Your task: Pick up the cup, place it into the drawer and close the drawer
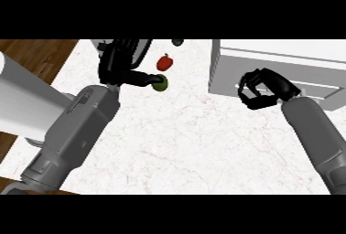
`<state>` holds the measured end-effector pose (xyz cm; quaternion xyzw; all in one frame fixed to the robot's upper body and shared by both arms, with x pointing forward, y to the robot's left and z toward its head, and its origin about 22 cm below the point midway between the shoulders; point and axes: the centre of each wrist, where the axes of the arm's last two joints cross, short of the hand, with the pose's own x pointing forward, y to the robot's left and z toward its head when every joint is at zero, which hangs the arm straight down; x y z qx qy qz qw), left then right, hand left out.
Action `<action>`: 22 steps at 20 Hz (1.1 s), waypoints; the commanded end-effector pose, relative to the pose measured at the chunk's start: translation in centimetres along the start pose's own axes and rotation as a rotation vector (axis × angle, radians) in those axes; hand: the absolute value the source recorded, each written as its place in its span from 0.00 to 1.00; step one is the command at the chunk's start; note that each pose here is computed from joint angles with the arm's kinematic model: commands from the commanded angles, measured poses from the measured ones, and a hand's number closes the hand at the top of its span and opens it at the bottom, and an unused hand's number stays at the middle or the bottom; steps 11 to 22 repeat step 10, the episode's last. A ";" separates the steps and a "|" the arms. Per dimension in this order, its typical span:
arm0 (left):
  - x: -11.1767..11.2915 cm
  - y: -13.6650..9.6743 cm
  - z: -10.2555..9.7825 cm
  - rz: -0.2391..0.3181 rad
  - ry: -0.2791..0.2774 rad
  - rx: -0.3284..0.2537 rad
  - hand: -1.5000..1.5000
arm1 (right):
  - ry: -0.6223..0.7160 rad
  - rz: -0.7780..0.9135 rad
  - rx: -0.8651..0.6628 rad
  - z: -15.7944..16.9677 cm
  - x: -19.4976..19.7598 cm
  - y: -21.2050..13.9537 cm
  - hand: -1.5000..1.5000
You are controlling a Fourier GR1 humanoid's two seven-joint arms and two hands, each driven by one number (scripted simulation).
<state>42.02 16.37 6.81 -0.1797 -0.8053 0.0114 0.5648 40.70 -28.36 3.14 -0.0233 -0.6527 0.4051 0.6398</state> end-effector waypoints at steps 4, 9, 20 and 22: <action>-0.4 -0.1 0.6 0.026 0.010 -0.028 0.00 | -0.028 0.091 -0.260 0.4 5.3 -8.9 1.00; -0.3 0.2 0.9 0.039 0.005 -0.024 0.00 | -0.038 0.071 -0.250 1.0 5.3 -9.4 1.00; -0.2 0.6 1.0 0.039 0.002 -0.032 0.00 | -0.013 0.083 -0.226 1.5 4.8 -9.6 1.00; -0.2 0.6 1.0 0.039 0.002 -0.032 0.00 | -0.013 0.083 -0.226 1.5 4.8 -9.6 1.00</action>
